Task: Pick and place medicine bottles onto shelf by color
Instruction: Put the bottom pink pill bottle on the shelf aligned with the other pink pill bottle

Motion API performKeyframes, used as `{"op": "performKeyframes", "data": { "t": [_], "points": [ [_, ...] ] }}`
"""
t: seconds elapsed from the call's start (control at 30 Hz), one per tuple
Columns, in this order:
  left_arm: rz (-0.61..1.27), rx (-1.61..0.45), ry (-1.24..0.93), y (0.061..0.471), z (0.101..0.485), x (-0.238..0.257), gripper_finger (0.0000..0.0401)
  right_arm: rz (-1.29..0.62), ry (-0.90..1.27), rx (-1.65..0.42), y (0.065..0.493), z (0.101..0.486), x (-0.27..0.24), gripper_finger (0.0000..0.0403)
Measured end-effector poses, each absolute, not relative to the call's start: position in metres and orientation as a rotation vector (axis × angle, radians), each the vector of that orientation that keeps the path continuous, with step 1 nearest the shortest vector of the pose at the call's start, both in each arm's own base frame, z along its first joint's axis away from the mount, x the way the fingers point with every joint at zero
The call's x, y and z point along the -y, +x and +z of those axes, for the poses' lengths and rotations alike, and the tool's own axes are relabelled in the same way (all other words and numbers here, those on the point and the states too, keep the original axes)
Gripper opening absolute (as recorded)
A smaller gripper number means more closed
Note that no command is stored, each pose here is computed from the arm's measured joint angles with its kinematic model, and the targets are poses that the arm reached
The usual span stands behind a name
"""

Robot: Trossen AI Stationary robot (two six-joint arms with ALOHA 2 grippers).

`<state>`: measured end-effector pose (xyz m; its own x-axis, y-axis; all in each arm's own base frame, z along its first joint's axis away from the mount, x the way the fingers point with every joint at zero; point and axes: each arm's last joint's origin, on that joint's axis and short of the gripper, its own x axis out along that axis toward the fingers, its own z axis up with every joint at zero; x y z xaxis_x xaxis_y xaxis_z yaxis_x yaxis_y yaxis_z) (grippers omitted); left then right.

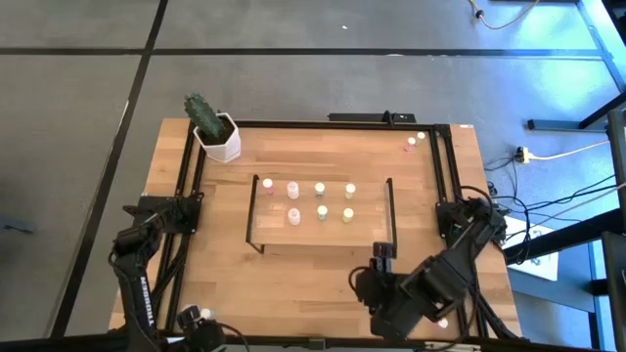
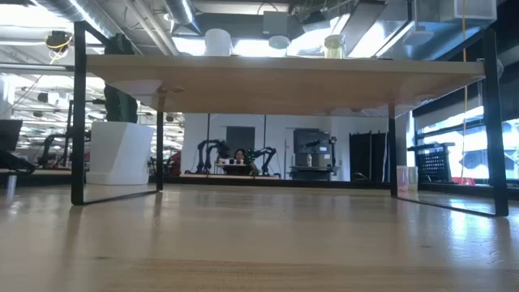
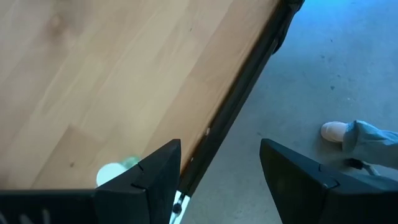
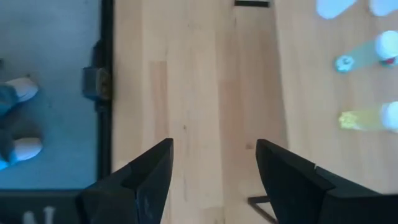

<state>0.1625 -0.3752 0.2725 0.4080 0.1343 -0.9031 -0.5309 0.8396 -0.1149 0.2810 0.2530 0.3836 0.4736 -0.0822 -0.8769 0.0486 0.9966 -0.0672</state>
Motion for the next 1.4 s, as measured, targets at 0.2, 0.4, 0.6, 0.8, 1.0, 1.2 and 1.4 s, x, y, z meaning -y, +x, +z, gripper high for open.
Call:
{"op": "performKeyframes", "data": {
  "t": [0.2, 0.4, 0.6, 0.8, 1.0, 1.2, 1.4],
  "points": [
    [0.440, -1.075, -0.414, 0.171, 0.273, 0.372, 0.0212, -0.047, 0.041, -1.103, 0.260, 0.385, -0.272, 0.0231],
    [0.454, -1.059, -0.420, 0.177, 0.273, 0.369, 0.0212, -0.034, 0.140, -1.136, 0.237, 0.385, -0.290, 0.0231],
    [0.460, -1.041, -0.416, 0.182, 0.273, 0.367, 0.0212, -0.083, 0.267, -1.193, 0.214, 0.377, -0.308, 0.0231],
    [0.459, -1.000, -0.426, 0.186, 0.273, 0.366, 0.0212, -0.229, 0.355, -1.333, 0.196, 0.348, -0.313, 0.0231],
    [0.463, -0.997, -0.431, 0.189, 0.273, 0.365, 0.0212, -0.490, 0.541, -1.554, 0.178, 0.322, -0.306, 0.0231],
    [0.473, -0.994, -0.436, 0.193, 0.273, 0.363, 0.0212, -0.622, 0.568, -1.691, 0.166, 0.293, -0.311, 0.0231],
    [0.482, -0.992, -0.441, 0.196, 0.273, 0.361, 0.0212, -0.608, 0.522, -1.717, 0.162, 0.269, -0.313, 0.0231]
  ]
}}
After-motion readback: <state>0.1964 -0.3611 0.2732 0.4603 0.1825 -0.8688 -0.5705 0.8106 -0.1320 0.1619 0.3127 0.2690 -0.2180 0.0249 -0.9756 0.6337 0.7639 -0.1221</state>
